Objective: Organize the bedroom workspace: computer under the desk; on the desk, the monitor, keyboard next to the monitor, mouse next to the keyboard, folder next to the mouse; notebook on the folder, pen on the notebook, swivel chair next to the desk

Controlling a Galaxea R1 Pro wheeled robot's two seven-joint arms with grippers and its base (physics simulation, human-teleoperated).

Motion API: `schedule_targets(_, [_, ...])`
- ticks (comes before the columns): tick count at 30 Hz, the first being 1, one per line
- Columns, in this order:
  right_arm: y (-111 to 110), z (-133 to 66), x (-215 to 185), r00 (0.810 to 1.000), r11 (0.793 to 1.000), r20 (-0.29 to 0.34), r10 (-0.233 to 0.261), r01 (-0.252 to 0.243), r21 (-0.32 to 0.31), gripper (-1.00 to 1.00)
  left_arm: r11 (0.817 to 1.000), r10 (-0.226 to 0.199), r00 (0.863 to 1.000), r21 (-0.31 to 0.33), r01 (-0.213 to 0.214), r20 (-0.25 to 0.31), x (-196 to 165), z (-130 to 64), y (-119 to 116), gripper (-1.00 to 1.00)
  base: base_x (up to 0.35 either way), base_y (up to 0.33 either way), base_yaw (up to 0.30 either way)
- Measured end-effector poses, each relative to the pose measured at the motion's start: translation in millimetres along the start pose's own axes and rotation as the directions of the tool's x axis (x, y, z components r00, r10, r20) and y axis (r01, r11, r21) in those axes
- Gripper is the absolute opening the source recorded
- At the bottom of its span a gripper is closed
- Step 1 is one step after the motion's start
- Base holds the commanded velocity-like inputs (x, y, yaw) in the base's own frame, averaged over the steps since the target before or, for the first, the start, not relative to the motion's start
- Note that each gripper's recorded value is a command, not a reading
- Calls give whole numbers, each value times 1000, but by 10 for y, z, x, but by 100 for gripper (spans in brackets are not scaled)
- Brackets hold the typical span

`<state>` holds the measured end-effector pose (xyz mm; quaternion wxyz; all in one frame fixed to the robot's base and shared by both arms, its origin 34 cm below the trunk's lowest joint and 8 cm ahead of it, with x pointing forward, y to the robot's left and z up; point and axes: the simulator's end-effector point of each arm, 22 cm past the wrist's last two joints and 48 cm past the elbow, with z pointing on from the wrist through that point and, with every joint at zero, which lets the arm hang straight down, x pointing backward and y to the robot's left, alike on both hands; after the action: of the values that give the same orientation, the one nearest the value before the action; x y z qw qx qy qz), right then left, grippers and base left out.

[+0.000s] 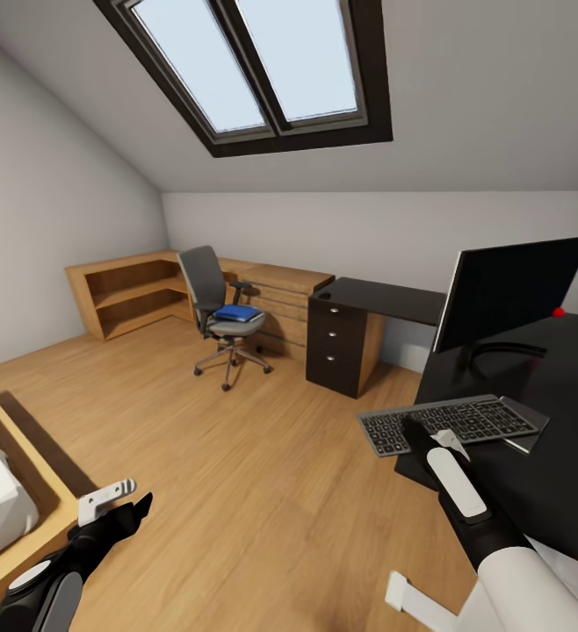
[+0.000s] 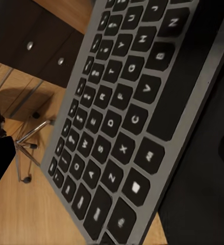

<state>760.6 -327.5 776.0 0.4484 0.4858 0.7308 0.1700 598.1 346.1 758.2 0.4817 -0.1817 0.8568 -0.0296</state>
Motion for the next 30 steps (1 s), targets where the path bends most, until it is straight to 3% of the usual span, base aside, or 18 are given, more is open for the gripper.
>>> schedule_targets(30, [-9, 4, -37, 1000, 1000, 6, 3, -3, 1, 100, 1000, -1, 1000, 2, 1, -3, 9, 1, -17, 100, 46, 4, 0])
